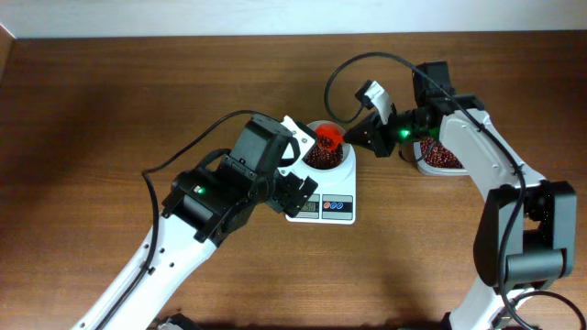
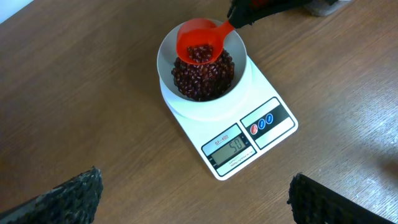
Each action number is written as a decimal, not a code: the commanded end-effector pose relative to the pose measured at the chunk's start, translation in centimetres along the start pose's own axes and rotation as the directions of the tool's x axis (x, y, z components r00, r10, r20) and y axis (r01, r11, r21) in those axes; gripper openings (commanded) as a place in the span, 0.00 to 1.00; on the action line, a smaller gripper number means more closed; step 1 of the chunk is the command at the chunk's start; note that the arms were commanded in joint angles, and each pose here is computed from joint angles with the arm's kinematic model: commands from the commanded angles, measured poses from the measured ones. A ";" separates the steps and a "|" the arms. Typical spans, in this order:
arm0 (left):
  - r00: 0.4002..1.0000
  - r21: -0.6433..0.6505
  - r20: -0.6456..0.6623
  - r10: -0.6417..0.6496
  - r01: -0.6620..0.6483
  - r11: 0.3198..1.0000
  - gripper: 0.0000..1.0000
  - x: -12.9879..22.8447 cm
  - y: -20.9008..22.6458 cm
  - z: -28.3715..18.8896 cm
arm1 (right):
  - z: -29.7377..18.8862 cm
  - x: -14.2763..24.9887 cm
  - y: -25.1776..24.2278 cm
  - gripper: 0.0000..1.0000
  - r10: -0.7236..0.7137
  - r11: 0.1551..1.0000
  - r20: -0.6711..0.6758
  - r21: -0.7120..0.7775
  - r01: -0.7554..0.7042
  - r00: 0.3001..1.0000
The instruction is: Scoop item into bowl and weigh 50g on scale
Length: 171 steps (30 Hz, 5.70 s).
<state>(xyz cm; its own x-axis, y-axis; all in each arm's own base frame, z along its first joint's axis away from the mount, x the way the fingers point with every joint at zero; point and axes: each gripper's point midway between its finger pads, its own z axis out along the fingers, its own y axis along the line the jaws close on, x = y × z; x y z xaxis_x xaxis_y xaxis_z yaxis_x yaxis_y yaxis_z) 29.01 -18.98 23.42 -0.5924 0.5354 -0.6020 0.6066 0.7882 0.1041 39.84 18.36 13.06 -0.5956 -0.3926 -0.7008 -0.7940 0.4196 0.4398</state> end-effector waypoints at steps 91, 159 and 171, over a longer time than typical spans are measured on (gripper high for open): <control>1.000 0.005 0.018 -0.018 0.018 1.000 0.99 -0.6 0.1 -0.4 | -20.6 5.6 -6.8 0.04 0.685 0.293 0.444 0.558 -0.777 0.577; 1.000 0.005 0.018 -0.018 0.018 1.000 0.99 -0.6 0.1 -0.4 | -19.0 12.5 -7.0 0.99 0.651 0.536 0.046 0.679 -0.502 0.758; 0.972 0.036 -0.095 -0.216 0.220 0.975 0.99 1.3 -0.9 1.5 | -19.0 12.5 -7.0 0.99 0.651 0.536 0.046 0.679 -0.502 0.758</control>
<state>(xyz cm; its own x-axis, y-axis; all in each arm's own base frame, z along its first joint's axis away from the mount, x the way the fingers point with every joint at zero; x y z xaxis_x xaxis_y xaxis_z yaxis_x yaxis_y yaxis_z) 28.03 -19.69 22.49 -0.6396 0.5118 -0.5736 0.6131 0.7897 0.0210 35.65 -5.26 12.00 -0.9635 0.0211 -0.2670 -0.0320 0.9807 0.1928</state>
